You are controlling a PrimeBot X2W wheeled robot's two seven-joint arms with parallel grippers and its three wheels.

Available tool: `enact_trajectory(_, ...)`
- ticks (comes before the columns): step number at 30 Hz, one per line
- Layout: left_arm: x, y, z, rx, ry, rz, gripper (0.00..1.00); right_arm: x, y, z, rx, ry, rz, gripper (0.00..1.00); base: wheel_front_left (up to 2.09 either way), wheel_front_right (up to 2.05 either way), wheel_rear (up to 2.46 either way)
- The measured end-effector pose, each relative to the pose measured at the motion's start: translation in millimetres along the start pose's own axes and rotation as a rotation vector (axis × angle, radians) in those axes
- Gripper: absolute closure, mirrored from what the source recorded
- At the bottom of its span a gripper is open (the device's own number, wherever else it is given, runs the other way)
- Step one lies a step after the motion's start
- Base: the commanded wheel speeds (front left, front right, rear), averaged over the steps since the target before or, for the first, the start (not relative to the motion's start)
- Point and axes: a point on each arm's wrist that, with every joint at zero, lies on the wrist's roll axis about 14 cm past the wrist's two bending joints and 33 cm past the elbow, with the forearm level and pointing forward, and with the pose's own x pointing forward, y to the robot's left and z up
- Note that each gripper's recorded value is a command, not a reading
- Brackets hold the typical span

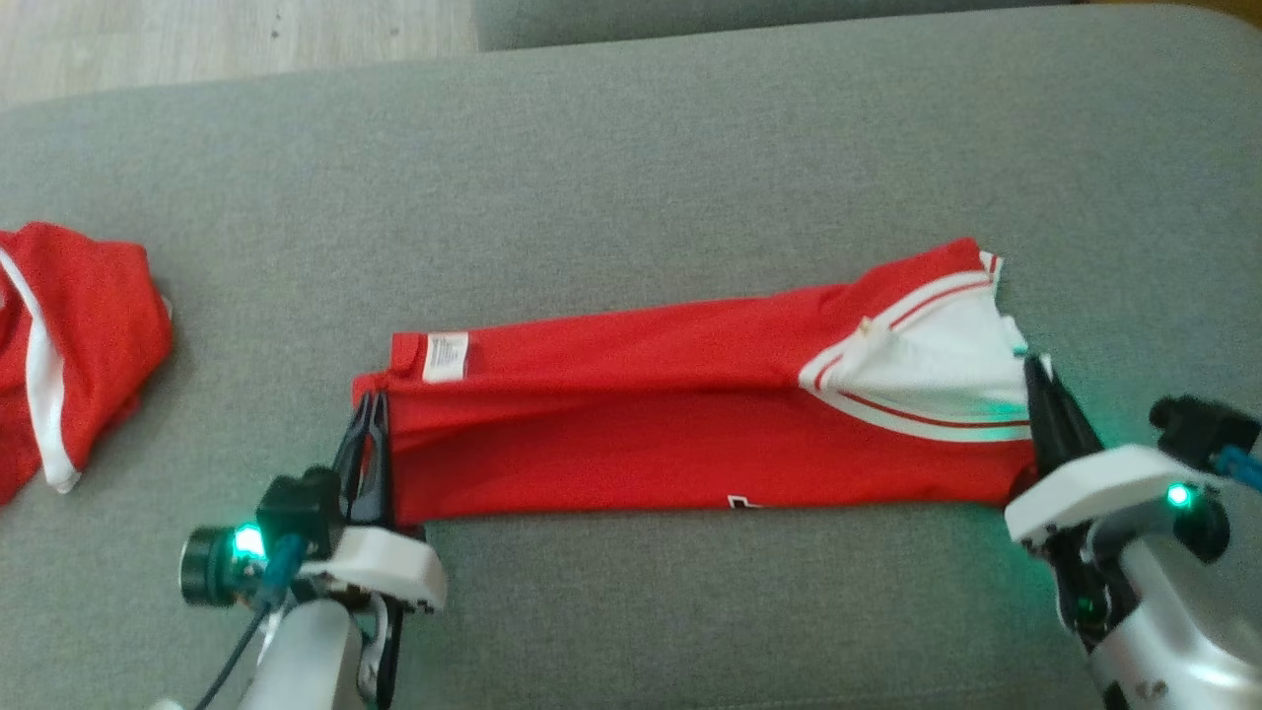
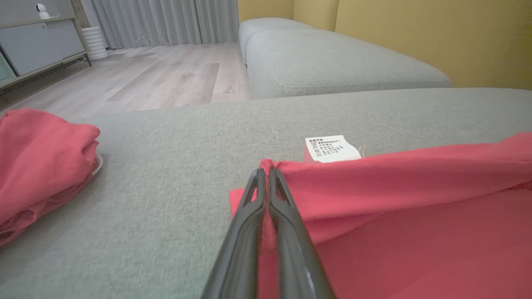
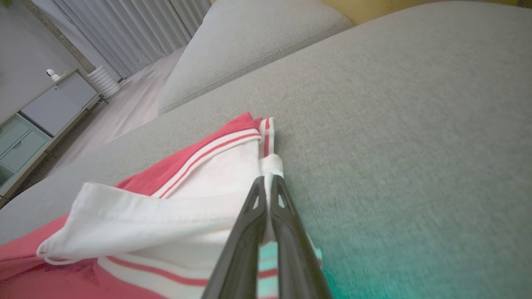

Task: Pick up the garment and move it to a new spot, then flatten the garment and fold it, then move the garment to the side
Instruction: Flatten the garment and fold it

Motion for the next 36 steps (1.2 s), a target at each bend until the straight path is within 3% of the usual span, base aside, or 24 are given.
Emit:
enact_trajectory(1, -3.0, 0.4, -3.0, -0.003, 0.009, 0.004, 0.78, -4.2, -0.8, -4.1, 0.006, 0.008, -0.003, 1.00, 0.00, 0.00, 0.00)
enact_trajectory(2, -6.0, 0.8, -5.4, -0.007, 0.015, 0.009, 0.30, -7.2, -1.4, -6.2, 0.010, 0.011, -0.007, 0.28, 0.00, 0.00, 0.00)
enact_trajectory(3, -8.8, 1.9, -6.7, -0.013, 0.018, 0.018, 0.00, -9.2, -1.5, -6.0, 0.016, 0.006, -0.010, 0.00, 0.00, 0.00, 0.00)
enact_trajectory(9, -31.7, 22.3, -0.5, -0.003, -0.017, 0.123, 0.00, -11.6, 8.7, 20.2, 0.015, -0.103, 0.000, 0.00, 0.00, 0.00, 0.00)
enact_trajectory(17, -71.8, 31.4, -7.5, 0.027, -0.021, 0.179, 0.00, -24.9, 23.7, 41.2, -0.106, -0.212, -0.002, 0.00, 0.00, 0.00, 0.00)
enact_trajectory(21, -90.8, 35.2, -13.7, 0.024, -0.015, 0.200, 0.00, -37.4, 28.1, 17.7, -0.143, -0.171, -0.011, 0.00, 0.00, 0.00, 0.00)
enact_trajectory(27, -96.7, 37.7, -20.7, 0.020, 0.005, 0.212, 0.00, -34.0, 24.2, 10.1, -0.173, -0.143, -0.023, 0.00, 0.00, 0.00, 0.00)
enact_trajectory(36, -91.9, 36.4, -29.2, 0.017, 0.037, 0.201, 0.00, -5.7, 24.4, -4.6, -0.236, -0.056, -0.027, 0.00, 0.00, 0.00, 0.00)
